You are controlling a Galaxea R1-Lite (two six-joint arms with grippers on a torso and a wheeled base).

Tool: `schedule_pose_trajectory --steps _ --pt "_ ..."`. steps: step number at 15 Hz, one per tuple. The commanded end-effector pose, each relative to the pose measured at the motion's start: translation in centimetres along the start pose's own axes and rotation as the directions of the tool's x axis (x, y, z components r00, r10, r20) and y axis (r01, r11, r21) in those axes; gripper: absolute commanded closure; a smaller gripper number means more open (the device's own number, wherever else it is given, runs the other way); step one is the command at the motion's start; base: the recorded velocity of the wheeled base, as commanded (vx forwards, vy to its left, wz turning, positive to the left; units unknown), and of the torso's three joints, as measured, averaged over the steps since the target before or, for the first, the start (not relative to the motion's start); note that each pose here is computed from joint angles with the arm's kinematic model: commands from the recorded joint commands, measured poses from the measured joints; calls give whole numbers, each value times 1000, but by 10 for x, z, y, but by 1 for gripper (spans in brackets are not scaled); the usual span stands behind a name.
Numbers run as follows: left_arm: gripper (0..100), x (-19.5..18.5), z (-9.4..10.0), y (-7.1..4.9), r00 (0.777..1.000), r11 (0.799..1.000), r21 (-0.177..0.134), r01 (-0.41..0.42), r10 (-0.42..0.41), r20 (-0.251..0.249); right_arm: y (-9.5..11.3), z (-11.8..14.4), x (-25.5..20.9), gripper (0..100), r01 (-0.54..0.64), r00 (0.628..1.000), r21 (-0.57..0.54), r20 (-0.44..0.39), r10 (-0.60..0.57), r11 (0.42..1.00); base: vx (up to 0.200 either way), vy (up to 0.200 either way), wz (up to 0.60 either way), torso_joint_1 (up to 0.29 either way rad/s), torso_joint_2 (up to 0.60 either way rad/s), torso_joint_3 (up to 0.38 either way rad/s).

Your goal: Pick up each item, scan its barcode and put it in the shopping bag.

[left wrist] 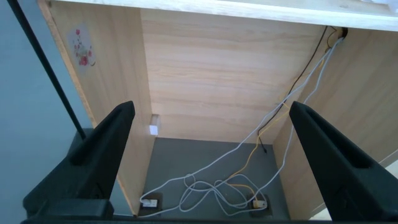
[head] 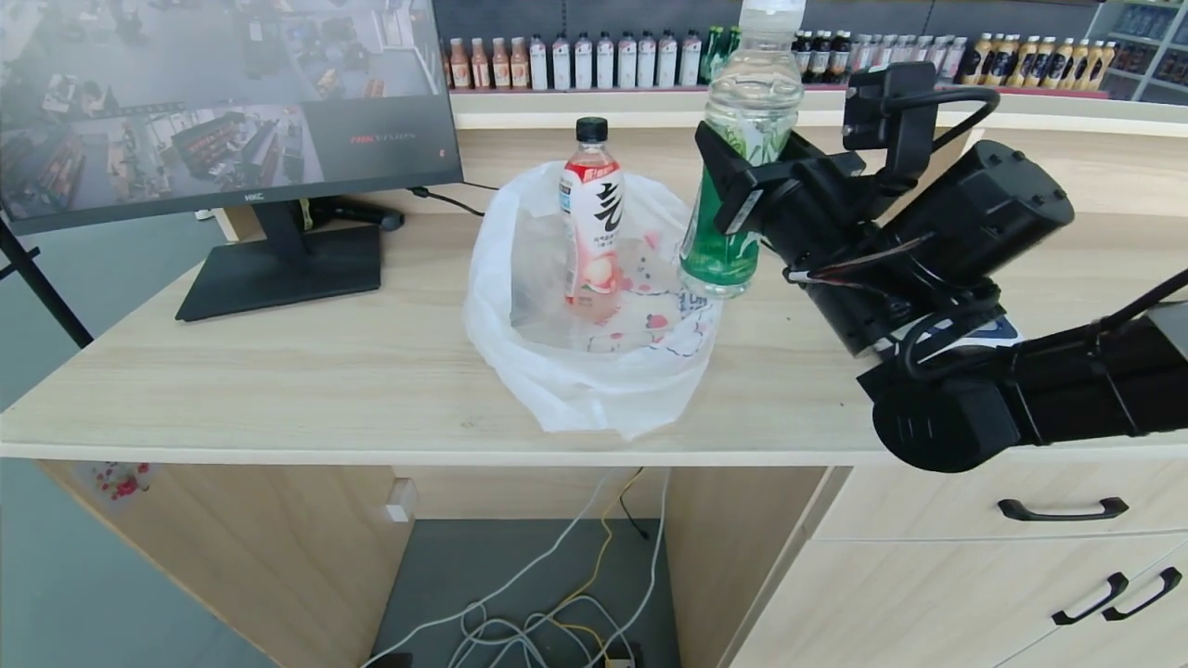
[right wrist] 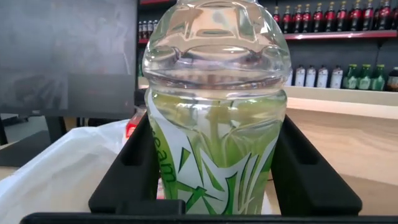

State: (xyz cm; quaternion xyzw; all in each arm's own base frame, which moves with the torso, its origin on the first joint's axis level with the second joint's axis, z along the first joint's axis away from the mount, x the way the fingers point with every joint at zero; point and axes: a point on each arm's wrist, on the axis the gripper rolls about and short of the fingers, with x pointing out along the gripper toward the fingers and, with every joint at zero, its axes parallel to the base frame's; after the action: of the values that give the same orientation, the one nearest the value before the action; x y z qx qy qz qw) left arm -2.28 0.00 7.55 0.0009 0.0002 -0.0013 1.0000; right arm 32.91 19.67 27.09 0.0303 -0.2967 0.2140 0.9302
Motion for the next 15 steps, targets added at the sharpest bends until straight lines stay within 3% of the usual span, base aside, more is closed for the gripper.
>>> schedule_pose_trajectory --steps 1,8,15 --pt "0 0 0 0 1000 1000 0 1 -1 0 12 -14 13 100 -25 1000 11 -17 25 1000 0 0 0 0 0 0" --pt "0 0 0 0 1000 1000 0 1 -1 0 16 -44 27 100 -29 999 10 -40 29 1000 0 0 0 0 0 0" --pt "0 0 0 0 1000 1000 1 1 -1 0 3 -60 31 100 -5 999 -4 -53 5 1000 0 0 0 0 0 0"
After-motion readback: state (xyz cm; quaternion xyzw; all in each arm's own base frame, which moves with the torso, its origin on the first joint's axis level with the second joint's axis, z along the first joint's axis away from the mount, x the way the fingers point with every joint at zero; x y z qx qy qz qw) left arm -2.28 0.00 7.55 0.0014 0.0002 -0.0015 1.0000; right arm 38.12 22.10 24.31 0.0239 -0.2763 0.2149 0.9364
